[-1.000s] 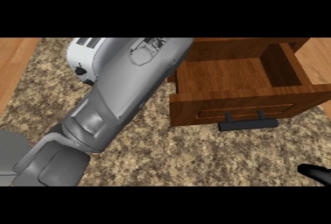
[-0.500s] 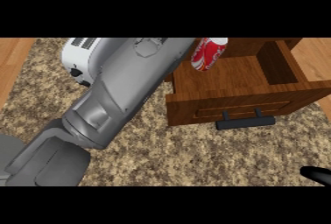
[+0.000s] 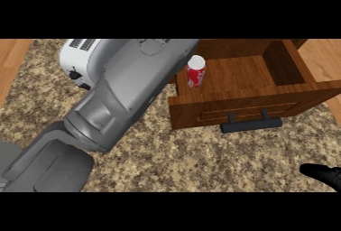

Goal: Pick up the can, place it into the drawer and close the drawer

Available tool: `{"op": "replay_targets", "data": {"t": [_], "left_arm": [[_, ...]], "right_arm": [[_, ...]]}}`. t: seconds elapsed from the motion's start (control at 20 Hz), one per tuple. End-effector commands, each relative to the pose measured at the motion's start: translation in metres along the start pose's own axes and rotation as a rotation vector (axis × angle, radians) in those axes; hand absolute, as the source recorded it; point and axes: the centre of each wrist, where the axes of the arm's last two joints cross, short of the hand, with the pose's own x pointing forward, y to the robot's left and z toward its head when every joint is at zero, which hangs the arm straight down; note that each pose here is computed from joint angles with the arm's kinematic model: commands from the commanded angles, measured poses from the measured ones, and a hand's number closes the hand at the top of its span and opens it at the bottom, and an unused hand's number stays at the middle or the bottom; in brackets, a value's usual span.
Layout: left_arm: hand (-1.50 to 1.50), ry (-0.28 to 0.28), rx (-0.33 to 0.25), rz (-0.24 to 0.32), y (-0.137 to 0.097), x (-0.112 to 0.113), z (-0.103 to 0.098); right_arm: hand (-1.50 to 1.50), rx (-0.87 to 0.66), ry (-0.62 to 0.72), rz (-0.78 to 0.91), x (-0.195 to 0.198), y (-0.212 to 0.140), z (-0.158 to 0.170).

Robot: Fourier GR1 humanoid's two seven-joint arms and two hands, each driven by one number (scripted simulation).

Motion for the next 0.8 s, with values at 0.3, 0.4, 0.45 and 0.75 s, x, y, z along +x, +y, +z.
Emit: {"op": "replay_targets", "data": {"t": [0.3, 0.4, 0.45, 0.75], "left_arm": [[-1.5, 0.01, 0.012, 0.114, 0.003, -0.001, -0.002], [-1.5, 0.019, 0.007, 0.111, 0.001, -0.002, 0.001], [-1.5, 0.01, 0.025, 0.112, 0.001, 0.0, 0.0], [-1.5, -0.008, 0.002, 0.107, -0.001, 0.014, -0.002]], "right_arm": [[-1.5, 0.117, -0.094, 0.317, -0.011, 0.015, -0.033], [-1.5, 0.11, -0.106, 0.386, -0.007, 0.029, -0.044], [-1.5, 0.128, -0.129, 0.442, -0.003, 0.029, -0.051], [-1.5, 0.176, -0.143, 0.58, -0.037, 0.071, -0.059]]}}
